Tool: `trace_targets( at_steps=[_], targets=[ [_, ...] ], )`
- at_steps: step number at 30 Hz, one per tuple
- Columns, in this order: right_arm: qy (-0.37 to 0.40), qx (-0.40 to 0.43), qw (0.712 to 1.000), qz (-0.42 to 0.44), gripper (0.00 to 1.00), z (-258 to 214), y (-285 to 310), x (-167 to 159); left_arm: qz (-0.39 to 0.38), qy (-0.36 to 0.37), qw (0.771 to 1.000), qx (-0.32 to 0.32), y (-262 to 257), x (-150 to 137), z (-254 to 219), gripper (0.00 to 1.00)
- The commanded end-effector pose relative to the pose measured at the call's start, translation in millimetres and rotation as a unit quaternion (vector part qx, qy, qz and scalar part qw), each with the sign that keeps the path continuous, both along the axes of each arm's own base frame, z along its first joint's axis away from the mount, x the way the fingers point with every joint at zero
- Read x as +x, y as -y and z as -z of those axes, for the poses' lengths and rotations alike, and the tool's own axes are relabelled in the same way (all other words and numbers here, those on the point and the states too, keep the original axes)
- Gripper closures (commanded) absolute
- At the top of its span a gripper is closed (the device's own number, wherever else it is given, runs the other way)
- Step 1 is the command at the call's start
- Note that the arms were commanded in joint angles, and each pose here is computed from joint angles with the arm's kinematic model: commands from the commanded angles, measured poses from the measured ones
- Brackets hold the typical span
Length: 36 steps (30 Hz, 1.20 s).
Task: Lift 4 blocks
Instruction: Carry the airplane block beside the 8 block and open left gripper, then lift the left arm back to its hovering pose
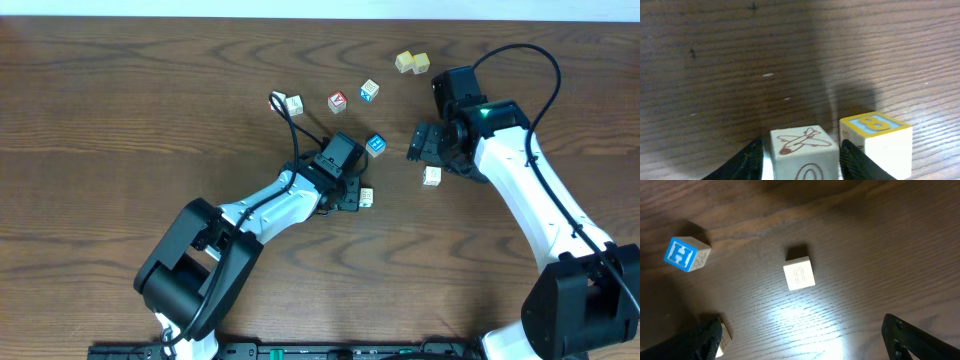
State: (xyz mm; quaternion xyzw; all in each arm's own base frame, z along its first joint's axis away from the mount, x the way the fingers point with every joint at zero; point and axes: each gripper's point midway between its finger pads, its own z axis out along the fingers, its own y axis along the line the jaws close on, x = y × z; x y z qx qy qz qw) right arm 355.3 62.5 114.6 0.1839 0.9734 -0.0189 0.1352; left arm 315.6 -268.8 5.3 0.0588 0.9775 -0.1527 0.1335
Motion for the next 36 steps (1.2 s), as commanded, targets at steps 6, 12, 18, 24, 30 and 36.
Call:
trace_targets(
  at_steps=[6, 12, 18, 24, 30, 36],
  targets=[
    [0.010, 0.003, 1.000, 0.010, 0.01, -6, 2, 1, -0.014, 0.006, 1.000, -0.004, -12, 0, -22, 0.43],
    [0.010, 0.003, 1.000, 0.010, 0.01, -6, 2, 1, -0.028, 0.040, 0.998, -0.030, -22, 3, -73, 0.33],
    [0.010, 0.003, 1.000, 0.010, 0.01, -6, 2, 1, -0.087, 0.063, 0.994, -0.021, -64, 3, -113, 0.33],
    [0.010, 0.003, 1.000, 0.010, 0.01, -6, 2, 2, -0.236, 0.019, 0.971, 0.039, -160, 0, -114, 0.18],
    [0.018, 0.056, 0.998, 0.031, 0.01, -7, -14, 7, -0.292, -0.044, 0.952, 0.076, -205, -13, -95, 0.17],
    [-0.004, 0.106, 0.994, 0.016, 0.01, -6, -33, -1, -0.296, -0.069, 0.948, 0.090, -211, -18, -85, 0.18]
  ],
)
